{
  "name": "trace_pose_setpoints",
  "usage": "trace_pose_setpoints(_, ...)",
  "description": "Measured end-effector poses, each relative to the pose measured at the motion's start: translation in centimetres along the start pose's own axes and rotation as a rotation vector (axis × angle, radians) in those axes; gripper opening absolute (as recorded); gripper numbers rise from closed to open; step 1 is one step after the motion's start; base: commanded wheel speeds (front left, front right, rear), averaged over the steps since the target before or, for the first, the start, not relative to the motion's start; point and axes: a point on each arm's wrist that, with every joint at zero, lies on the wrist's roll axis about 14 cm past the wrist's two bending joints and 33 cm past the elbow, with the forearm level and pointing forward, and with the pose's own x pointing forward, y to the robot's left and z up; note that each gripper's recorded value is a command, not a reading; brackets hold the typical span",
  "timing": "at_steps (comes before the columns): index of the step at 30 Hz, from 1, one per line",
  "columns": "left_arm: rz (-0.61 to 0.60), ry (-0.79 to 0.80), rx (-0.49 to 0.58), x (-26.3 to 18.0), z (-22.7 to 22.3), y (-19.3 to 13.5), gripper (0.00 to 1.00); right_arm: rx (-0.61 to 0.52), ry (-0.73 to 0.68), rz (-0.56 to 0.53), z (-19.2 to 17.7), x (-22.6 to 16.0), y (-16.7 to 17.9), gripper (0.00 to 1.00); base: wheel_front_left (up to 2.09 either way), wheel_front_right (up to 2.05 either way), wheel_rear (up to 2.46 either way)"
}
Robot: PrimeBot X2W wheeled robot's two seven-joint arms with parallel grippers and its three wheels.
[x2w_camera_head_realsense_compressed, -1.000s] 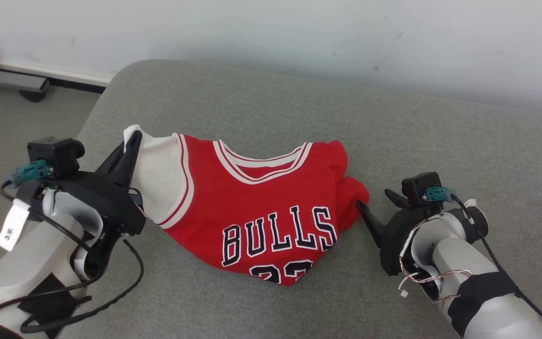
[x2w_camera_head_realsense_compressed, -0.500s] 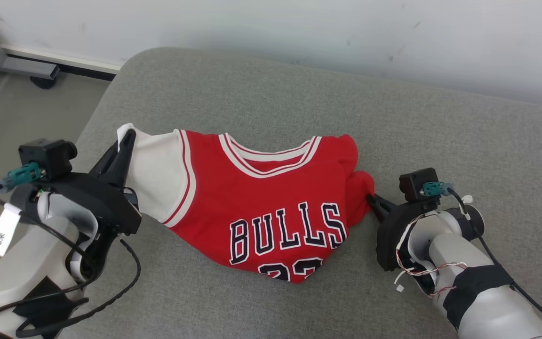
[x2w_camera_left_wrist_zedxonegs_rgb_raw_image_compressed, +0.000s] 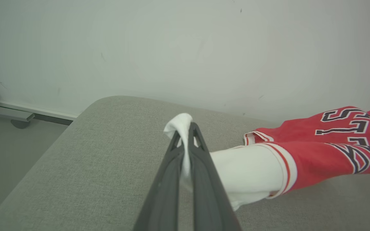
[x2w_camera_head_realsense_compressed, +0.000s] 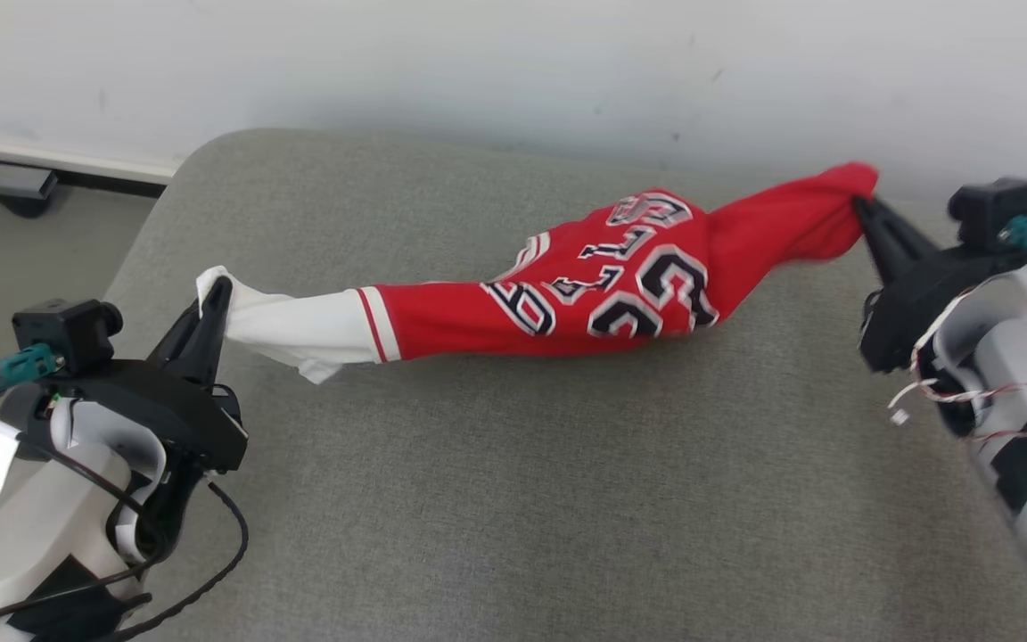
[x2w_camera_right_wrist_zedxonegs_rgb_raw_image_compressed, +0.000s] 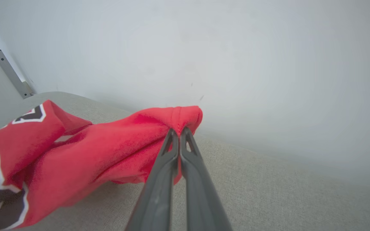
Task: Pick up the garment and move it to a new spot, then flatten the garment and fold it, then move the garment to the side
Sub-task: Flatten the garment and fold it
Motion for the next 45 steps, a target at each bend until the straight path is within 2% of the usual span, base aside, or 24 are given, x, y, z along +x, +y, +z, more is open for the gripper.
trace_pose_setpoints(3, -0.031, -0.024, 0.0, 0.3, 0.7, -1.4, 0.0, -0.03, -0.086, -0.035, 3.6, -0.8, -2.1, 0.0, 0.0, 0.0, 0.0)
trace_pose_setpoints(6, -0.057, -0.043, 0.006, 0.3, 1.2, -2.4, 0.0, 0.0, -0.152, -0.053, 5.7, -1.4, -2.9, 0.0, 0.0, 0.0, 0.0)
trace_pose_setpoints(16, -0.049, -0.068, 0.014, -1.4, 1.7, -2.2, 0.0, 0.012, -0.273, -0.083, 10.3, -3.6, -4.3, 0.0, 0.0, 0.0, 0.0)
trace_pose_setpoints(19, -0.054, -0.073, 0.014, -1.8, 1.7, -2.4, 0.0, 0.01, -0.229, -0.07, 8.6, -4.2, -3.7, 0.0, 0.0, 0.0, 0.0)
trace_pose_setpoints(25, -0.067, -0.058, 0.002, -2.4, 0.7, -3.0, 0.0, 0.084, -0.082, -0.049, 2.4, -5.2, -2.1, 0.0, 0.0, 0.0, 0.0)
trace_pose_setpoints(31, -0.081, -0.042, -0.007, -1.9, 0.0, -3.5, 0.0, 0.071, 0.072, -0.028, -2.1, -4.7, -1.1, 0.0, 0.0, 0.0, 0.0)
trace_pose_setpoints(35, -0.109, -0.036, -0.021, -1.1, -0.4, -4.8, 0.0, 0.071, 0.106, -0.032, -2.4, -3.4, -1.3, 0.0, 0.0, 0.0, 0.0)
trace_pose_setpoints(38, -0.133, -0.045, -0.019, -0.3, 0.0, -5.7, 0.0, 0.026, 0.113, -0.018, -2.1, -2.1, -1.1, 0.0, 0.0, 0.0, 0.0)
trace_pose_setpoints(45, -0.119, -0.031, -0.008, 0.3, -0.5, -5.1, 0.0, -0.019, 0.14, -0.005, -2.6, 0.5, -0.3, 0.0, 0.0, 0.0, 0.0)
